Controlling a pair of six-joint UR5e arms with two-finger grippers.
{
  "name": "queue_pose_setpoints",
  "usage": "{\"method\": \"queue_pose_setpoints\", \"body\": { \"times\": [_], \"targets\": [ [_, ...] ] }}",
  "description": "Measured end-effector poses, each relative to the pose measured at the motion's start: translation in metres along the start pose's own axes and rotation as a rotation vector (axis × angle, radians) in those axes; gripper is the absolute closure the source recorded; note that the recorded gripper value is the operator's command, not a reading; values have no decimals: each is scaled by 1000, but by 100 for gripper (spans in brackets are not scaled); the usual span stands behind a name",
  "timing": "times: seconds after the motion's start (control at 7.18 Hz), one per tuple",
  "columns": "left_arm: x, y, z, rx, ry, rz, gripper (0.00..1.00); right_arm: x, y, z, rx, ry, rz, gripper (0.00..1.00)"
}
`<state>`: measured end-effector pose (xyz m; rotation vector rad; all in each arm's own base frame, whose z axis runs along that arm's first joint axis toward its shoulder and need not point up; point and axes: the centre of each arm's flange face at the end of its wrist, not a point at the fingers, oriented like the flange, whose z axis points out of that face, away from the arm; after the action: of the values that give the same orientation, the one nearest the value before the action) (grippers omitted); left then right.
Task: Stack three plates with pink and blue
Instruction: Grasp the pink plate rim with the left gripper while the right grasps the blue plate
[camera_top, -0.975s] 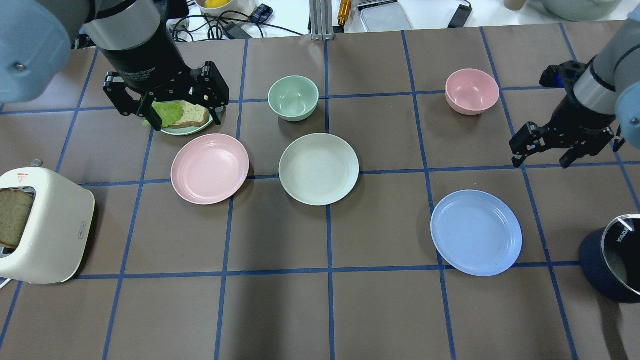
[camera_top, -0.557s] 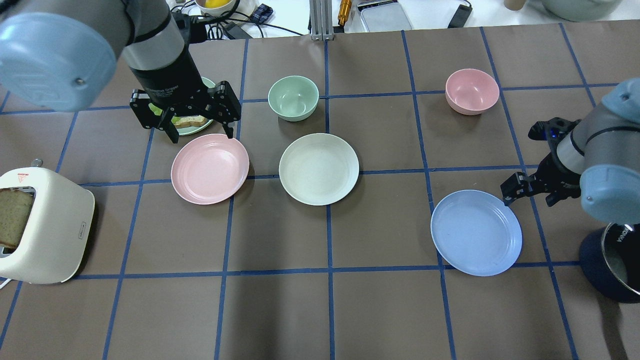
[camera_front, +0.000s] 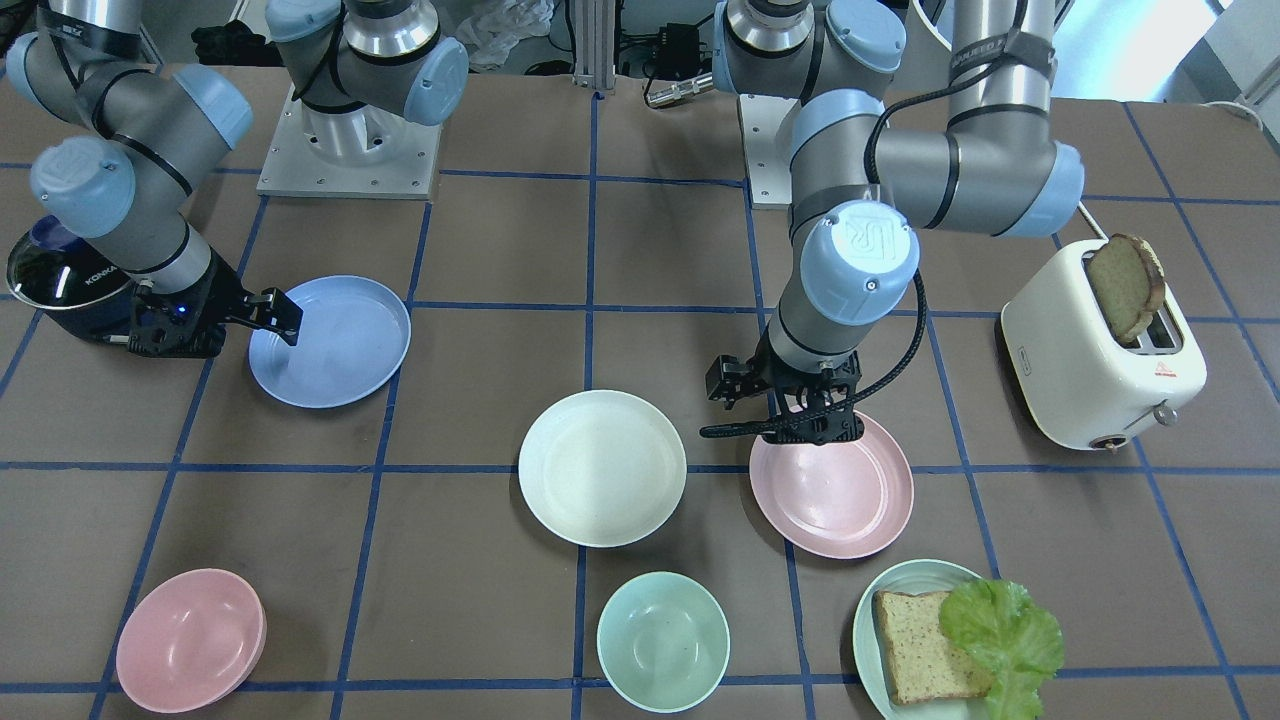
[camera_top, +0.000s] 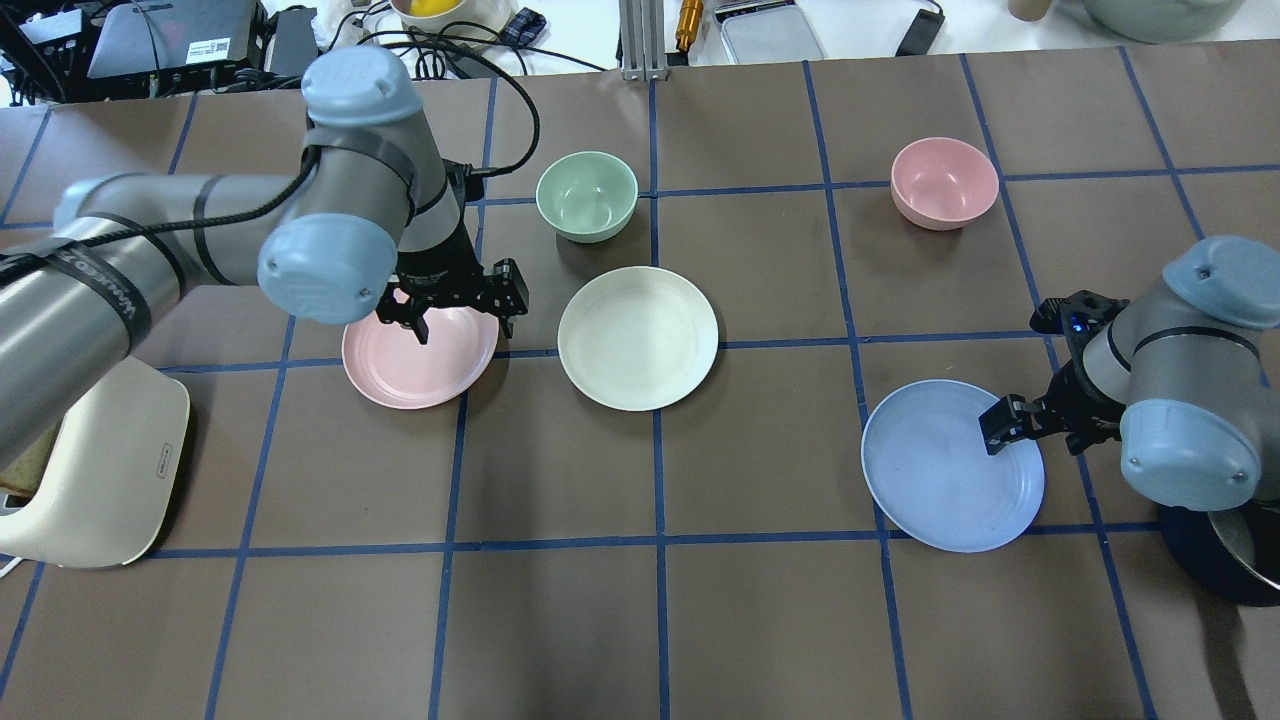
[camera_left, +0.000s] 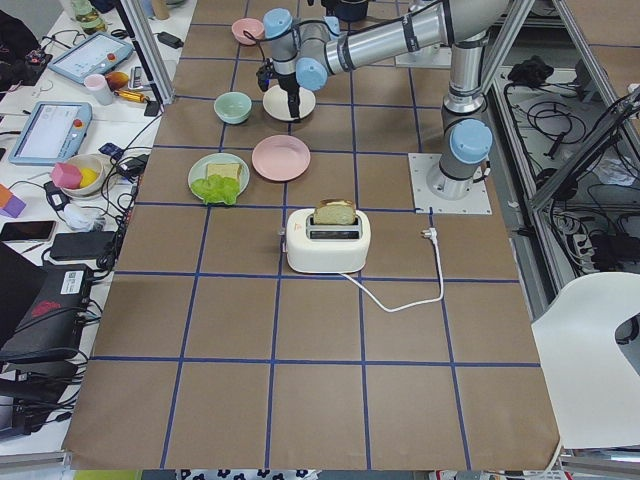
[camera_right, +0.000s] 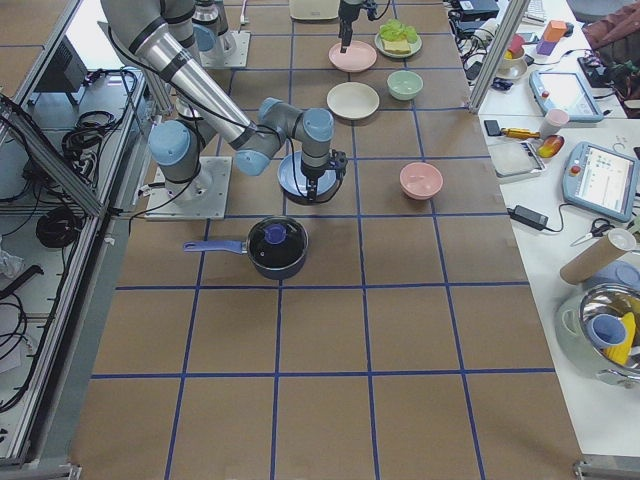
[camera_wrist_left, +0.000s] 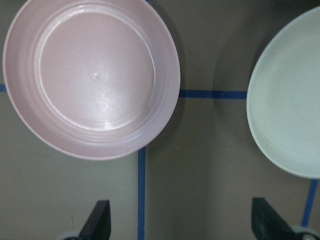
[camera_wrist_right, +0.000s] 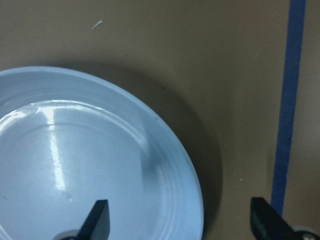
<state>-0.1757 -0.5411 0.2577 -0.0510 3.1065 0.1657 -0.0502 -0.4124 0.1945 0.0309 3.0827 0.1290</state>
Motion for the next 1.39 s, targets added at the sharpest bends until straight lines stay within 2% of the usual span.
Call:
{"method": "queue_pose_setpoints", "body": {
  "times": [0.14,0.28,0.42,0.56,0.84,0.97,1.39],
  "targets": [
    [-1,-4,33,34,-20,16,41,2,1,3,-5,-4,6,0],
    [-1,-9,57,61,-32,28,62,4,0,7,-11,-14,13,0],
    [1,-12,71,77,-38,35,88,5,-2,11,-17,-25,17,12],
    [4,-13,77,85,-39,38,100,6,-4,11,-15,-34,18,54],
    [12,-13,75,113,-33,29,100,7,-5,12,-7,-57,23,91],
    [18,-12,69,137,-29,25,100,9,-5,12,-3,-61,21,100],
    [62,-2,24,237,-20,64,100,9,-6,9,3,-62,10,100]
  ]
}}
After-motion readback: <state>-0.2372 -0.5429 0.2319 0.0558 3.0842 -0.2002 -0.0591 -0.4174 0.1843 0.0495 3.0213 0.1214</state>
